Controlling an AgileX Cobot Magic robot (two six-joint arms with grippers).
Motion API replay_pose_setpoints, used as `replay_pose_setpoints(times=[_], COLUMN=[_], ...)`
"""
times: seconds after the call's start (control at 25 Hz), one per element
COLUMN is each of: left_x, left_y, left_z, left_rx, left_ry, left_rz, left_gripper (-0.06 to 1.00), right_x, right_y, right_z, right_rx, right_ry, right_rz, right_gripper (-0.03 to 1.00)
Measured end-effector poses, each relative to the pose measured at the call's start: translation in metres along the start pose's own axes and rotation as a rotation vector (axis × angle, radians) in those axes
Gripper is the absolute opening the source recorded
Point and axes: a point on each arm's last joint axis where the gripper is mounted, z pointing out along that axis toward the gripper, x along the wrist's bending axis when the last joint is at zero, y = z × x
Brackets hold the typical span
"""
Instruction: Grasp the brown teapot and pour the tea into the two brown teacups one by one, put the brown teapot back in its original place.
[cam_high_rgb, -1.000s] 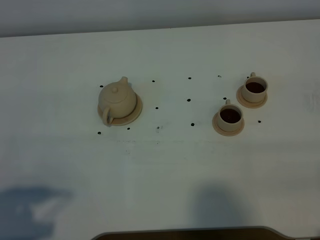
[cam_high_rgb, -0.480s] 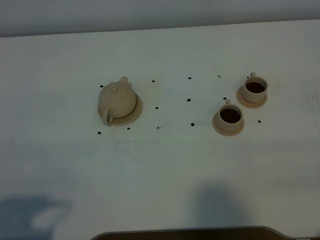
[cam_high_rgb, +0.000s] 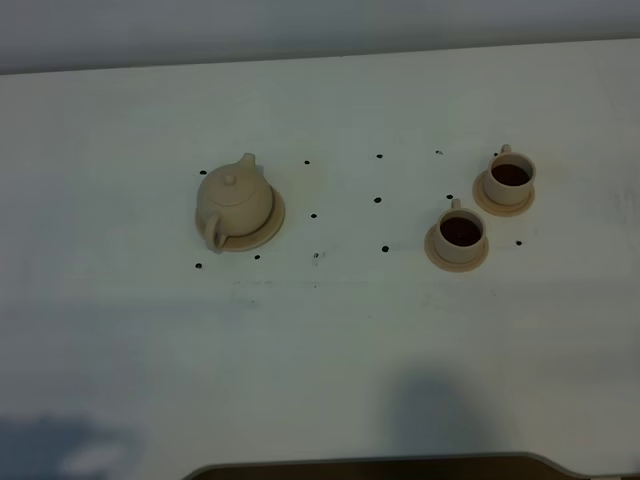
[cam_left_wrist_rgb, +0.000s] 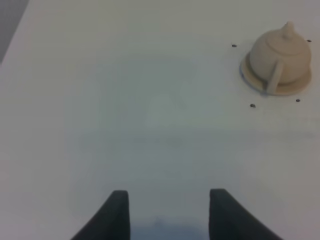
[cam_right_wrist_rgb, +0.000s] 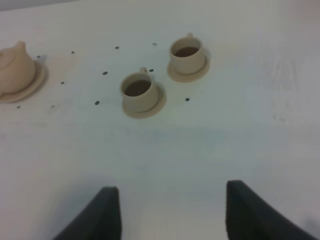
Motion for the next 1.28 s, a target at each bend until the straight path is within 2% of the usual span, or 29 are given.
replay_pose_setpoints(times=[1.28], left_x=[0.0], left_y=[-0.0007], left_z=[-0.0009], left_rx=[-0.008], left_ry=[0.0], left_rz=[0.003], left_gripper=[0.41], right_x=[0.0], right_y=[0.0], right_z=[0.0], right_rx=[0.0], right_ry=[0.0], right_rz=[0.0], right_gripper=[0.48])
